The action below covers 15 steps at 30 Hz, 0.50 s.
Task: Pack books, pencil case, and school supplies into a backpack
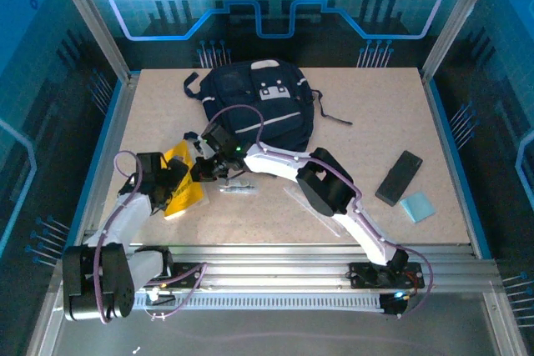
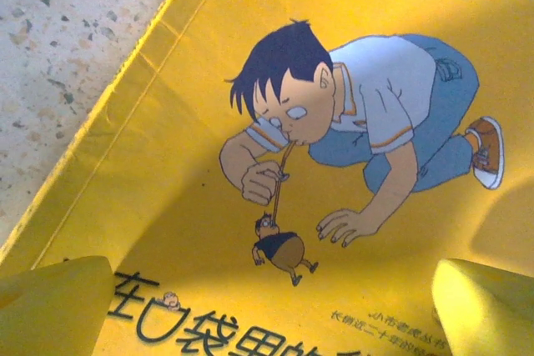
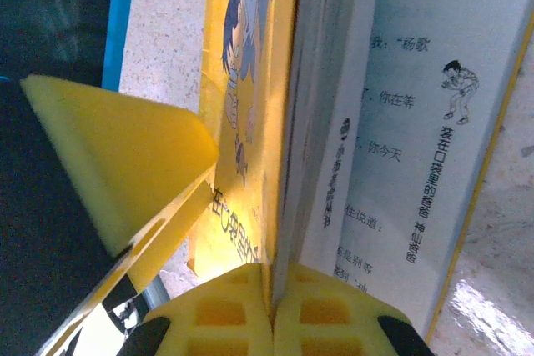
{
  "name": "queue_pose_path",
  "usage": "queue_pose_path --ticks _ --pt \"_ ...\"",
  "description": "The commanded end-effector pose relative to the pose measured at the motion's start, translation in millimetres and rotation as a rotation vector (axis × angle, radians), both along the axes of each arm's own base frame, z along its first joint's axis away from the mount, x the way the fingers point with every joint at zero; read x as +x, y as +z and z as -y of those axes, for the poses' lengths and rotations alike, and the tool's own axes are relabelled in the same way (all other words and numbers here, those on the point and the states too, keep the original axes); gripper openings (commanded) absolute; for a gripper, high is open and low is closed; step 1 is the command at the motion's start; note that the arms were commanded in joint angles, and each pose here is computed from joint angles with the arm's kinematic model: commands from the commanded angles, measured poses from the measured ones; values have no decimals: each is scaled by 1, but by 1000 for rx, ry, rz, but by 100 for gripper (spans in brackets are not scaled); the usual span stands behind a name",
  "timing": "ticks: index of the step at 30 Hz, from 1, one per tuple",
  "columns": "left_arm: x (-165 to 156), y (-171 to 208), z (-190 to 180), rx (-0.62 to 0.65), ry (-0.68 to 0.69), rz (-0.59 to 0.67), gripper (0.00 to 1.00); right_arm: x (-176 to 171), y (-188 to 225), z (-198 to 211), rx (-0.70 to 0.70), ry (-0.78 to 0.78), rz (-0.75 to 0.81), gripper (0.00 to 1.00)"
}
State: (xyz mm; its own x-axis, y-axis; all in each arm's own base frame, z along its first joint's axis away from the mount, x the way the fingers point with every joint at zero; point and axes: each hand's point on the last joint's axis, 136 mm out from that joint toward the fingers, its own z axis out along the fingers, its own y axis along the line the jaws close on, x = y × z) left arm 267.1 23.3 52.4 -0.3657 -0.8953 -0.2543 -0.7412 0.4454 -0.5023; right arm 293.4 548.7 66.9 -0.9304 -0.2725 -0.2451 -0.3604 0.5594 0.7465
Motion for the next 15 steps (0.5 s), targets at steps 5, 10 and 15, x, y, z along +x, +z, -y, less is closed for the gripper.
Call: queue_pose_path --ticks 5,10,15 --pt "20 46 -15 -47 -13 132 99 20 43 11 129 -1 28 0" --pt "34 79 -27 -14 -33 241 99 33 94 26 241 13 59 0" --pt "51 106 -24 -22 -75 339 99 38 146 44 326 44 99 0"
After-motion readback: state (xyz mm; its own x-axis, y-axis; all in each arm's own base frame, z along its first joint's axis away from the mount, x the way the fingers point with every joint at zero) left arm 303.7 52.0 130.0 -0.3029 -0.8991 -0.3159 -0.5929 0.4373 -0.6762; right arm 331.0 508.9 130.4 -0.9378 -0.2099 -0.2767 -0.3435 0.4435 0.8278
